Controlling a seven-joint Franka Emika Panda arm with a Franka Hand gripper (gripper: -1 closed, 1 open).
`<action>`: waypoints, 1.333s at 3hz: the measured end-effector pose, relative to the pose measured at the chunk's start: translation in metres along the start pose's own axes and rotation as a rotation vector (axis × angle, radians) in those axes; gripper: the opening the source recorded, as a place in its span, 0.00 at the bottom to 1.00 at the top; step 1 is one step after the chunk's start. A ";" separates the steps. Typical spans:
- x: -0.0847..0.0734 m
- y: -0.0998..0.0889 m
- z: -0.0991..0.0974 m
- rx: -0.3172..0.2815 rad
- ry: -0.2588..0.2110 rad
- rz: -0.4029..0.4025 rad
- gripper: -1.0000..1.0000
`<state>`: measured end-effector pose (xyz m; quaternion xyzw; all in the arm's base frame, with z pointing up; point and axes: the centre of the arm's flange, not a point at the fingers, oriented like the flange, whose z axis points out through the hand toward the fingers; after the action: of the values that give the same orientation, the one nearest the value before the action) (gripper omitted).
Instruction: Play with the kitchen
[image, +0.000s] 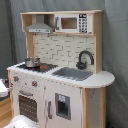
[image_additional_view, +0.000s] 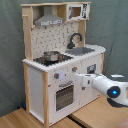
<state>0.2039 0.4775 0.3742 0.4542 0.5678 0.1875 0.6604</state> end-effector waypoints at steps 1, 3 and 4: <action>-0.003 -0.009 -0.007 -0.050 0.068 -0.016 1.00; -0.006 -0.014 -0.002 -0.148 0.192 -0.032 1.00; -0.005 -0.014 0.007 -0.186 0.241 -0.025 1.00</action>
<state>0.2052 0.4636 0.3658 0.3582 0.6285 0.2844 0.6291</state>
